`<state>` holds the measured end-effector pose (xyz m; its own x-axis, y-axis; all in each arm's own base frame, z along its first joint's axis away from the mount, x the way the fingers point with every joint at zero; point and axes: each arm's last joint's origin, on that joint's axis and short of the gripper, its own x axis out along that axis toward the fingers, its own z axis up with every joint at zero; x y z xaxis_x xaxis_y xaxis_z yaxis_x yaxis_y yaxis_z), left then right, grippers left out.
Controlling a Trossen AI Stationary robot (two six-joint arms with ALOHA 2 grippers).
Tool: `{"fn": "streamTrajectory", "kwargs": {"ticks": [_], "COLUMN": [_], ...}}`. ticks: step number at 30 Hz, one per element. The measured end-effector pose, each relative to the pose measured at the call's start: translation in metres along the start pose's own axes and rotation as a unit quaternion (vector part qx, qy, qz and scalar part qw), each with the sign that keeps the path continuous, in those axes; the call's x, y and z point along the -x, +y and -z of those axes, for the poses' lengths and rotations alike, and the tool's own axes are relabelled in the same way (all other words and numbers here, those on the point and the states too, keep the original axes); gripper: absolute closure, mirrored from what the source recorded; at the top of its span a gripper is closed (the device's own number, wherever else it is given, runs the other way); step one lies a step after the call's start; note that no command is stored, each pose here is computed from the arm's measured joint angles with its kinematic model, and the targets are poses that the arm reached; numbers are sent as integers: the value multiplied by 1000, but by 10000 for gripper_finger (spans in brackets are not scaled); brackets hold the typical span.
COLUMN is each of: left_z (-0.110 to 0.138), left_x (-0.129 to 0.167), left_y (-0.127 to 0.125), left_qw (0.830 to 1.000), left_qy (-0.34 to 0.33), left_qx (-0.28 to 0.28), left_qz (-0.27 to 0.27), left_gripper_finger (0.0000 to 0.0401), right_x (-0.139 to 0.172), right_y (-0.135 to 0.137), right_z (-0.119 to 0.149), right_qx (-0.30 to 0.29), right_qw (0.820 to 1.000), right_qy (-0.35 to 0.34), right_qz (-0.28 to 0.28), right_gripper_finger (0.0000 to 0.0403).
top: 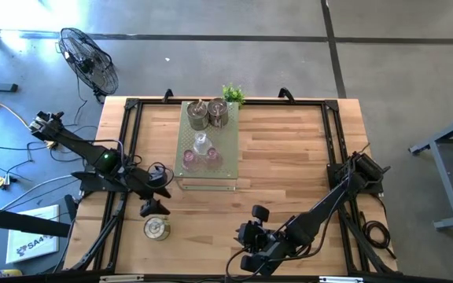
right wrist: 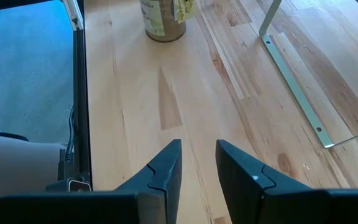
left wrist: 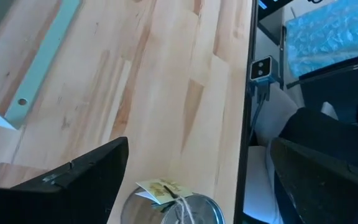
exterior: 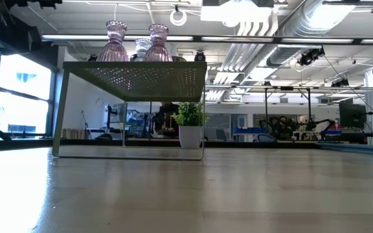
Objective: Pick & Place candle stick holders
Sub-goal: Put the brown scented candle on the shelf
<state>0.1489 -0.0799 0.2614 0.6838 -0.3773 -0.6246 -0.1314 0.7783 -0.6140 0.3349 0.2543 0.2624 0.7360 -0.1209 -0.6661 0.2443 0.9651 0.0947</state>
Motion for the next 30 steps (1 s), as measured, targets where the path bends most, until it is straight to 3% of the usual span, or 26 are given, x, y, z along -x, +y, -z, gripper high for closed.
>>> {"fn": "streamTrajectory", "kwargs": {"ticks": [17, 25, 30], "left_z": [0, -2, -2], "left_x": [0, 0, 0], "left_y": [0, 2, 1], "left_qw": [1000, 998, 999], "left_qy": [-1, -39, -30], "left_qx": [0, 30, 30], "left_qz": [-1, -29, -17], "left_gripper_finger": [18, 18, 18], "right_x": [0, 0, 0], "right_y": [0, -1, -1], "right_z": [0, 1, 1], "right_qx": [1, 3, 3], "right_qw": [1000, 1000, 1000], "right_qy": [0, 3, 3], "right_qz": [0, 3, 3], "right_gripper_finger": [309, 309, 309]}}
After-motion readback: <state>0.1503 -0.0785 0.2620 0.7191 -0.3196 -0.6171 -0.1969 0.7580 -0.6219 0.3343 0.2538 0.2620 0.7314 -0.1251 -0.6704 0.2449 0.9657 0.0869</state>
